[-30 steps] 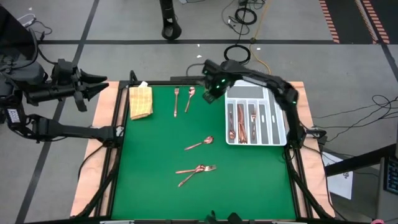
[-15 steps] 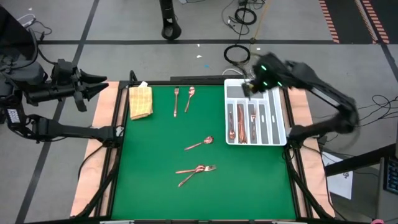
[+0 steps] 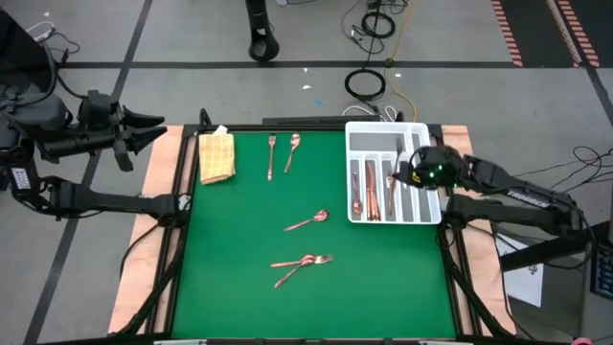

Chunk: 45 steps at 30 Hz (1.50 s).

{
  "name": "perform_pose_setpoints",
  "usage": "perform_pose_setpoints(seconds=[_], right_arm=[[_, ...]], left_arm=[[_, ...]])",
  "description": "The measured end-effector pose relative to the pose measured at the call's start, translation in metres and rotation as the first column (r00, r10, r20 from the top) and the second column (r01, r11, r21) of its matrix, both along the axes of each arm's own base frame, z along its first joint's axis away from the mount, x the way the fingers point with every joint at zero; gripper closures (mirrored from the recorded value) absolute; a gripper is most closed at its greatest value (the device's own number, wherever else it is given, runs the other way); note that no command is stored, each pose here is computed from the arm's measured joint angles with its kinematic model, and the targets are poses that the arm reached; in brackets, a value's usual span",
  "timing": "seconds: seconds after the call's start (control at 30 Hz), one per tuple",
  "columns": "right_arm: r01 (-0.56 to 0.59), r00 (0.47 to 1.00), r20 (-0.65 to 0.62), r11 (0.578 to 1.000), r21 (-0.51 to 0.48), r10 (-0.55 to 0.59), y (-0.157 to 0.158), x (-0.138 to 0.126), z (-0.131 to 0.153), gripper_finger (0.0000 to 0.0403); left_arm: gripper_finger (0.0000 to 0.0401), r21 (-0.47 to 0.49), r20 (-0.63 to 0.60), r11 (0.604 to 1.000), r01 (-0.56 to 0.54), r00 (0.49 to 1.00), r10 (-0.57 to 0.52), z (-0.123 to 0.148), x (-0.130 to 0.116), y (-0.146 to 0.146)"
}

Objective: Sort silverware
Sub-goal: Put the top right gold fork into the silverware organizer, then put the center gold spoon into the silverware organizer

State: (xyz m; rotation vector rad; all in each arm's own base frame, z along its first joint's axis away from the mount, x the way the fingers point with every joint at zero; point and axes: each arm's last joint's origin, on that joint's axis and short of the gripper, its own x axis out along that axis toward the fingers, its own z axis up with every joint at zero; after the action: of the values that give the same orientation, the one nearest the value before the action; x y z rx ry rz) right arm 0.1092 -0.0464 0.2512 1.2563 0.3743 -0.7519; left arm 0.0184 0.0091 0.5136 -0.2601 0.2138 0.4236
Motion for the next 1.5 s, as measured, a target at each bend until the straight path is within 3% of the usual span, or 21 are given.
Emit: perform_pose_setpoints(seconds=[0.3, 0.47, 0.7, 1.13, 1.27, 1.5], right_arm=[[-0.006, 0.999, -0.036, 0.991, 0.131, 0.011, 0.009, -0.003, -0.045, 0.0403], [-0.018, 1.0, 0.024, 0.986, 0.165, 0.014, 0.008, 0.002, -0.063, 0.0403], [0.048, 0.999, -0.016, 0.969, 0.244, -0.046, 0.009, -0.002, -0.095, 0.0403], [0.071, 0.995, -0.079, 0.975, 0.212, -0.056, 0.008, -0.007, -0.109, 0.0402], [0.078, 0.994, -0.086, 0.98, 0.182, -0.063, 0.007, -0.007, -0.109, 0.038], [0.082, 0.994, -0.087, 0.981, 0.178, -0.067, 0.007, -0.007, -0.109, 0.0299]], left_arm=[[0.0254, 0.007, 0.025, 1.0, -0.01, 1.0, 0.01, 0.002, 0.0, 0.0], [0.0253, 0.008, 0.025, 1.0, -0.019, 1.0, 0.019, 0.002, 0.0, 0.001], [0.0254, -0.005, 0.03, 0.999, -0.038, 0.999, 0.038, 0.002, 0.0, 0.001], [0.0254, -0.005, 0.032, 0.998, -0.065, 0.997, 0.065, 0.002, 0.0, 0.002], [0.0254, -0.004, 0.032, 0.998, -0.069, 0.997, 0.069, 0.002, 0.0, 0.002], [0.0254, -0.005, 0.032, 0.998, -0.069, 0.997, 0.069, 0.002, 0.0, 0.002]])
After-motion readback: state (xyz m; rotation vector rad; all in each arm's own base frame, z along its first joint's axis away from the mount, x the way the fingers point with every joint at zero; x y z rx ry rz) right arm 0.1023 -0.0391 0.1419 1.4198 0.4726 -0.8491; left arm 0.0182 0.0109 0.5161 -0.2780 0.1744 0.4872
